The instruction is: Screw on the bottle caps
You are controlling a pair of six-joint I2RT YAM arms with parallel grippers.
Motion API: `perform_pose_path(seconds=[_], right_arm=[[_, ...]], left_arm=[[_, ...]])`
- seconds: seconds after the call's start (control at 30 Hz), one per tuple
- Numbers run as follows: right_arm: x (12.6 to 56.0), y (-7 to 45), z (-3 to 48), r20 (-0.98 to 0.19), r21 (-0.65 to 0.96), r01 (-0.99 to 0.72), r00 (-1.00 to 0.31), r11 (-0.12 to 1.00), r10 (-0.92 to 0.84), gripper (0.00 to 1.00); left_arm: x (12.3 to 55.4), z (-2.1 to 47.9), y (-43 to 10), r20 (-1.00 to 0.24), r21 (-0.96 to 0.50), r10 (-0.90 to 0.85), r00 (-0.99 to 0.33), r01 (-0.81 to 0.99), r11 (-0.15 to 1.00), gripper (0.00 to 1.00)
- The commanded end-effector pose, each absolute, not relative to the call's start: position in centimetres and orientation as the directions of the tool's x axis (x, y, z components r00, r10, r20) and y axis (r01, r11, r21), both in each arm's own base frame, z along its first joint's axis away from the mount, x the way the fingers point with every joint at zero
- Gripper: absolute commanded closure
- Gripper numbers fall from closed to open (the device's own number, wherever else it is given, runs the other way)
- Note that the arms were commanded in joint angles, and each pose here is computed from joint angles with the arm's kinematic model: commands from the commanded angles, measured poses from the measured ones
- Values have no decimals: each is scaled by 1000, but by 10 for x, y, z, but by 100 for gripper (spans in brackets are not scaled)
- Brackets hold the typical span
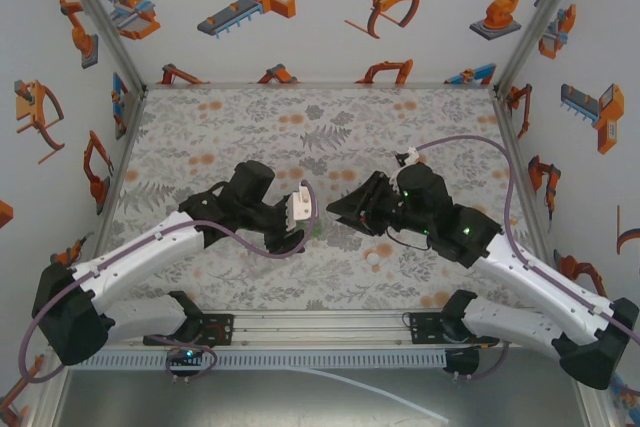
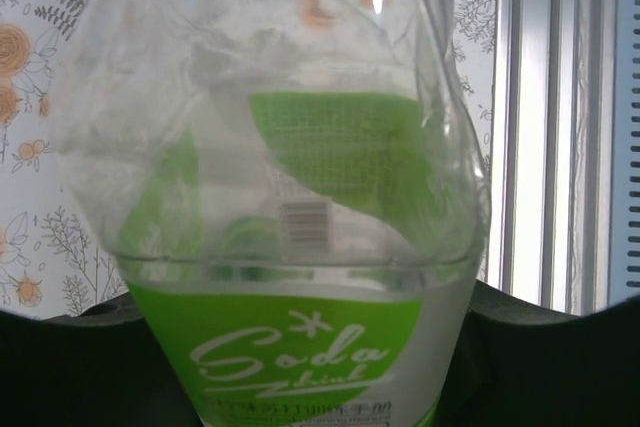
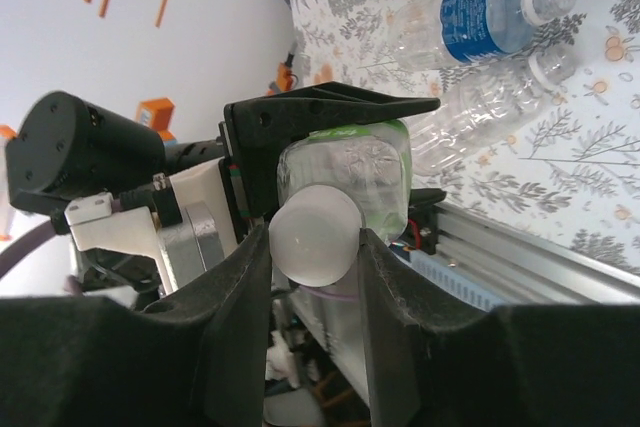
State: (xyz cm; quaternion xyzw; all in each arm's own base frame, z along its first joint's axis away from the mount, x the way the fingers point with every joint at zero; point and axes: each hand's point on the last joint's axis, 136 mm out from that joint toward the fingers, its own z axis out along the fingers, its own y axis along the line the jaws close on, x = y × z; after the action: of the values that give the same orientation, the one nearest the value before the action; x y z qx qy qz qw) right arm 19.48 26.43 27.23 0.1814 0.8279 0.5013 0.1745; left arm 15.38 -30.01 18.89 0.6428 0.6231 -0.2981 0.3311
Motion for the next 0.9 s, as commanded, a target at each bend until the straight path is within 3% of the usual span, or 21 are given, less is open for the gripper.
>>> perform_pose_path(seconds=[0.0,0.1,0.17,0.37,0.57,0.77,0.87], right_arm=[[191,267,249,-9,857,250,-867,450,498,94],[193,268,257,-110,830,159,-893,535,436,67],[195,269,265,-184,821,81,-899,565,398,55],[199,268,295,-385,770,-138,-879,623,281,35],[193,264,314,-468,682,-248,-871,688,150,34],[194,255,296,-264,680,-53,-948,731,177,42],[196,252,292,-254,674,-23,-946,738,202,45]], left_arm=[[159,241,-324,-880,190,435,192,981,-48,100],[159,236,-322,-872,197,446,200,979,-54,100],[158,233,-321,-868,193,455,199,979,-60,100],[151,227,-317,-861,169,474,187,982,-81,100],[149,217,-313,-844,150,507,176,984,-93,100],[156,208,-308,-808,162,565,169,985,-63,100],[159,203,-305,-787,174,591,176,983,-60,100]])
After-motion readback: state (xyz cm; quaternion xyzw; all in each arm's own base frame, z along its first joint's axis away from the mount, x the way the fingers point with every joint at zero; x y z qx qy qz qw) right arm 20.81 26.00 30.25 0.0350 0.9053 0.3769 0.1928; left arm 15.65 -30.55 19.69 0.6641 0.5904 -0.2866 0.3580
